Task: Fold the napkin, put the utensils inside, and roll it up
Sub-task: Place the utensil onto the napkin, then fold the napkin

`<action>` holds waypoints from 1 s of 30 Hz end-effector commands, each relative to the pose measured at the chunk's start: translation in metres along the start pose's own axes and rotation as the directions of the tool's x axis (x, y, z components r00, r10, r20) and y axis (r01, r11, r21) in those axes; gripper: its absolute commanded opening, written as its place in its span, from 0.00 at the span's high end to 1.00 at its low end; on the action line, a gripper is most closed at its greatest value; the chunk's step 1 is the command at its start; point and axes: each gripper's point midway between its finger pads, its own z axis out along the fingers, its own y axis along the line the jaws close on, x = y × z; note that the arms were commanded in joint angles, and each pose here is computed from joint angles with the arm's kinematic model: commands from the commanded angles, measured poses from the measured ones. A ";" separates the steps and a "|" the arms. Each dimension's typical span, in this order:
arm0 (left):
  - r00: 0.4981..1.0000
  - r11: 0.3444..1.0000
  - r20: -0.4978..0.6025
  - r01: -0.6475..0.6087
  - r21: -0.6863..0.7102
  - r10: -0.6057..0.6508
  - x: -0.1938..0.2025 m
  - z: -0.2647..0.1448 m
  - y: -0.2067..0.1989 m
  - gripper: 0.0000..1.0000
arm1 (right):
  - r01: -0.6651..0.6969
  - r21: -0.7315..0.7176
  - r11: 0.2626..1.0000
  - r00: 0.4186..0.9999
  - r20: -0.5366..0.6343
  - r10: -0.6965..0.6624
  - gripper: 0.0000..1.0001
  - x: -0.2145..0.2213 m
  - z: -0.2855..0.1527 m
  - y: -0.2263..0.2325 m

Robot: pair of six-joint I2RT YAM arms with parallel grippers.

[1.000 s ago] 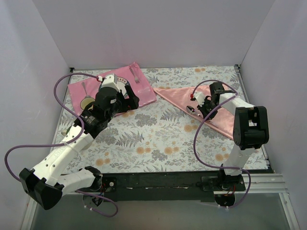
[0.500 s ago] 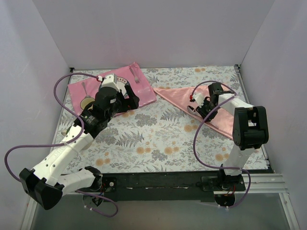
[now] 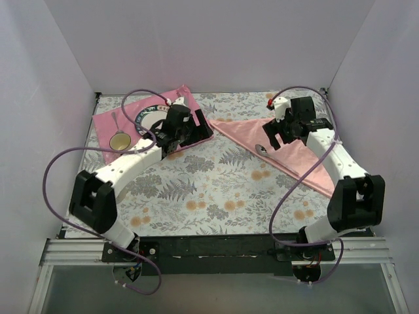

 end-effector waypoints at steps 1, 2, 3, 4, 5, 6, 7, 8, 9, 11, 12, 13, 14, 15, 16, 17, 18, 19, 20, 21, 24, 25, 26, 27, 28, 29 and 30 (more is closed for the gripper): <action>0.996 0.996 0.012 0.091 0.006 -0.091 -0.003 0.050 -0.006 0.26 | -0.255 0.080 0.964 0.950 0.205 0.235 0.01 -0.055 -0.034 -0.006; 0.994 0.996 0.063 0.093 -0.002 -0.093 -0.012 0.062 -0.004 0.28 | -0.357 0.062 0.932 0.916 0.217 0.336 0.01 -0.057 -0.035 -0.003; 0.995 0.996 0.065 0.078 -0.030 -0.076 -0.006 0.080 0.005 0.29 | -0.407 0.055 0.912 0.897 0.214 0.388 0.01 -0.056 -0.037 -0.001; 0.995 0.997 0.079 0.071 -0.040 -0.068 -0.007 0.090 0.008 0.30 | -0.439 0.038 0.898 0.882 0.208 0.423 0.01 -0.057 -0.039 0.003; 0.989 0.997 0.132 0.071 -0.035 -0.066 -0.021 0.100 0.005 0.34 | -0.450 0.003 0.893 0.877 0.190 0.442 0.01 -0.056 -0.039 0.011; 0.988 0.997 0.144 0.063 -0.044 -0.056 -0.023 0.109 0.007 0.37 | -0.449 -0.035 0.893 0.876 0.182 0.447 0.01 -0.055 -0.041 0.019; 0.991 0.995 0.119 0.062 -0.081 -0.052 -0.012 0.131 0.019 0.40 | -0.450 -0.106 0.887 0.873 0.157 0.462 0.01 -0.046 -0.035 0.036; 0.988 0.995 0.140 0.071 -0.067 -0.061 -0.025 0.138 0.012 0.43 | -0.453 -0.129 0.882 0.865 0.175 0.470 0.01 -0.045 -0.036 0.041; 0.987 0.994 0.151 0.076 -0.081 -0.064 -0.026 0.148 0.016 0.49 | -0.475 -0.151 0.867 0.827 0.259 0.498 0.01 -0.056 -0.048 0.041; 0.980 0.993 0.177 0.104 -0.058 -0.093 -0.024 0.169 0.018 0.51 | -0.502 -0.166 0.849 0.798 0.289 0.529 0.01 -0.036 -0.043 0.050; 0.979 0.992 0.177 0.116 -0.050 -0.106 -0.022 0.176 0.018 0.55 | -0.482 -0.170 0.859 0.766 0.394 0.508 0.01 -0.050 -0.061 0.044; 0.978 0.988 0.163 0.142 -0.065 -0.130 -0.011 0.189 0.025 0.56 | -0.488 -0.170 0.856 0.751 0.417 0.511 0.01 -0.049 -0.065 0.044; 0.976 0.986 0.164 0.153 -0.058 -0.142 -0.011 0.195 0.024 0.57 | -0.489 -0.169 0.856 0.750 0.420 0.511 0.01 -0.043 -0.063 0.047; 0.973 0.984 0.168 0.170 -0.050 -0.160 -0.013 0.199 0.022 0.57 | -0.475 -0.166 0.864 0.742 0.451 0.495 0.01 -0.047 -0.071 0.045; 0.970 0.981 0.171 0.186 -0.056 -0.174 -0.011 0.204 0.024 0.59 | -0.462 -0.157 0.873 0.749 0.457 0.479 0.01 -0.047 -0.073 0.045; 0.966 0.974 0.165 0.213 -0.080 -0.198 -0.004 0.211 0.031 0.61 | -0.464 -0.143 0.874 0.753 0.456 0.474 0.01 -0.047 -0.074 0.042; 0.962 0.970 0.177 0.226 -0.088 -0.208 -0.007 0.214 0.031 0.62 | -0.463 -0.130 0.877 0.755 0.460 0.467 0.02 -0.050 -0.077 0.039; 0.956 0.963 0.199 0.243 -0.117 -0.217 -0.008 0.217 0.039 0.62 | -0.468 -0.108 0.877 0.765 0.446 0.464 0.02 -0.046 -0.075 0.037; 0.940 0.947 0.225 0.292 -0.135 -0.258 -0.005 0.224 0.046 0.61 | -0.486 -0.076 0.871 0.765 0.445 0.466 0.03 -0.043 -0.074 0.030; 0.937 0.942 0.228 0.302 -0.146 -0.265 -0.004 0.226 0.049 0.61 | -0.486 -0.078 0.870 0.764 0.445 0.467 0.03 -0.043 -0.074 0.031; 0.926 0.920 0.235 0.341 -0.192 -0.294 0.000 0.231 0.058 0.61 | -0.490 -0.078 0.868 0.761 0.447 0.470 0.04 -0.043 -0.073 0.030; 0.923 0.916 0.237 0.351 -0.196 -0.303 0.002 0.231 0.061 0.61 | -0.490 -0.078 0.868 0.761 0.449 0.470 0.03 -0.043 -0.072 0.030; 0.921 0.913 0.238 0.357 -0.197 -0.309 0.003 0.233 0.062 0.61 | -0.489 -0.079 0.869 0.758 0.454 0.468 0.03 -0.044 -0.071 0.030; 0.918 0.908 0.235 0.368 -0.200 -0.320 0.007 0.235 0.063 0.61 | -0.490 -0.078 0.868 0.757 0.455 0.468 0.03 -0.044 -0.071 0.029; 0.915 0.907 0.237 0.374 -0.192 -0.327 0.006 0.236 0.062 0.62 | -0.489 -0.079 0.869 0.758 0.454 0.468 0.03 -0.044 -0.070 0.030; 0.914 0.906 0.230 0.380 -0.188 -0.336 0.007 0.237 0.062 0.62 | -0.491 -0.078 0.868 0.759 0.450 0.470 0.04 -0.044 -0.069 0.029; 0.912 0.905 0.229 0.384 -0.183 -0.341 0.007 0.238 0.061 0.62 | -0.492 -0.077 0.867 0.763 0.441 0.472 0.04 -0.042 -0.067 0.030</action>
